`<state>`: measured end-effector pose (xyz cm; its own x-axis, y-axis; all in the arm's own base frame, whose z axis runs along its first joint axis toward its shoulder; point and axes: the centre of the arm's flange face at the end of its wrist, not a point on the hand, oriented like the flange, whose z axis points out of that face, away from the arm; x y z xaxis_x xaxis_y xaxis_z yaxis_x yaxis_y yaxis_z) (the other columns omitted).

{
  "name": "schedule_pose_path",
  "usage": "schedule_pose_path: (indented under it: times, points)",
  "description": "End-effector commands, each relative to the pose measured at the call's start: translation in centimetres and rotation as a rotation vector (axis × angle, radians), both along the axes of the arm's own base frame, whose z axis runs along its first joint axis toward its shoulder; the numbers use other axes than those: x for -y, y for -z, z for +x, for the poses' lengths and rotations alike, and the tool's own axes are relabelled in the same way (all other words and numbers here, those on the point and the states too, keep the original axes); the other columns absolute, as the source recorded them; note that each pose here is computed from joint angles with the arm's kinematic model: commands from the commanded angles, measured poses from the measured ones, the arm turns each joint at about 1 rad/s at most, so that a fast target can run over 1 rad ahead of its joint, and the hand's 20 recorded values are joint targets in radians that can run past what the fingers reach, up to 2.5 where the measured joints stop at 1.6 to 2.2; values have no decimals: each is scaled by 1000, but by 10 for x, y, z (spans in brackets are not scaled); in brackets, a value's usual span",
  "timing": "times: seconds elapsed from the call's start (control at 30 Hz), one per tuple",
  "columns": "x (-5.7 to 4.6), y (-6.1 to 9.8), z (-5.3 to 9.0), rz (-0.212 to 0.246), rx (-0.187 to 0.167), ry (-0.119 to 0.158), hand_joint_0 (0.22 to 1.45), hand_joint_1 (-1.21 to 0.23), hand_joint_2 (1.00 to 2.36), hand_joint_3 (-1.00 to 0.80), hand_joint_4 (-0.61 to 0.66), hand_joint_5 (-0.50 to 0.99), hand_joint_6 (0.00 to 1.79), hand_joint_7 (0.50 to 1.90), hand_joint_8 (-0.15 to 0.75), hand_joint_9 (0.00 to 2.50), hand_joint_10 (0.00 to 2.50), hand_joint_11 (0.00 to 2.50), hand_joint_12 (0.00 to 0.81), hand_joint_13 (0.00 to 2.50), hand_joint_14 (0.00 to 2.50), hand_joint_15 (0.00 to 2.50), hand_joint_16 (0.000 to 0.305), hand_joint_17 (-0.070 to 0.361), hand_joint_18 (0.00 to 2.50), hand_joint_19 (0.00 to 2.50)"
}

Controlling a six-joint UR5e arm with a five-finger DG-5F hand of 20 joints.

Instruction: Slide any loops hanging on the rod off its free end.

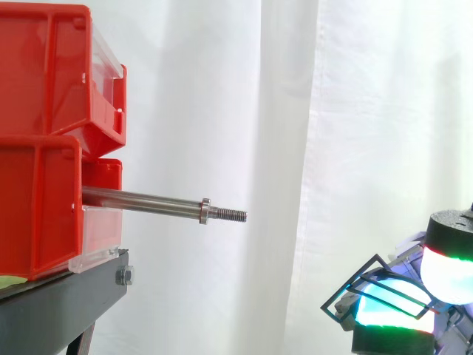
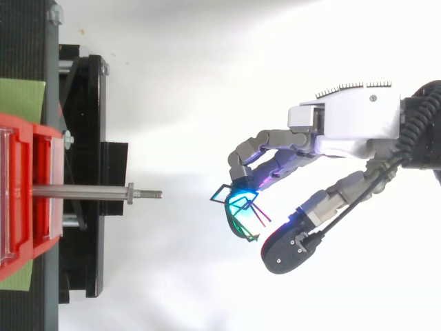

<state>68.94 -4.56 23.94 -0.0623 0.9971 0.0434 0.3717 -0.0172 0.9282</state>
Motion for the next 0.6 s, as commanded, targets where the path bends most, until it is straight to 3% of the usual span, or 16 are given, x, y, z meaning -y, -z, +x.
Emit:
schedule_pose_path:
  times: [0.0, 0.57]
  points:
    - [-1, 0, 0, 0, 0, -1, 720, -896, 1000, -500, 150, -174, 708, 1245, 235, 627, 2, 22, 281, 510, 0, 0, 44, 99, 502, 29]
    - [0, -3, 1, 1, 5, 1, 688, -943, 1000, -500, 115, -189, 622, 1321, 205, 509, 2, 0, 280, 439, 0, 0, 44, 99, 444, 0]
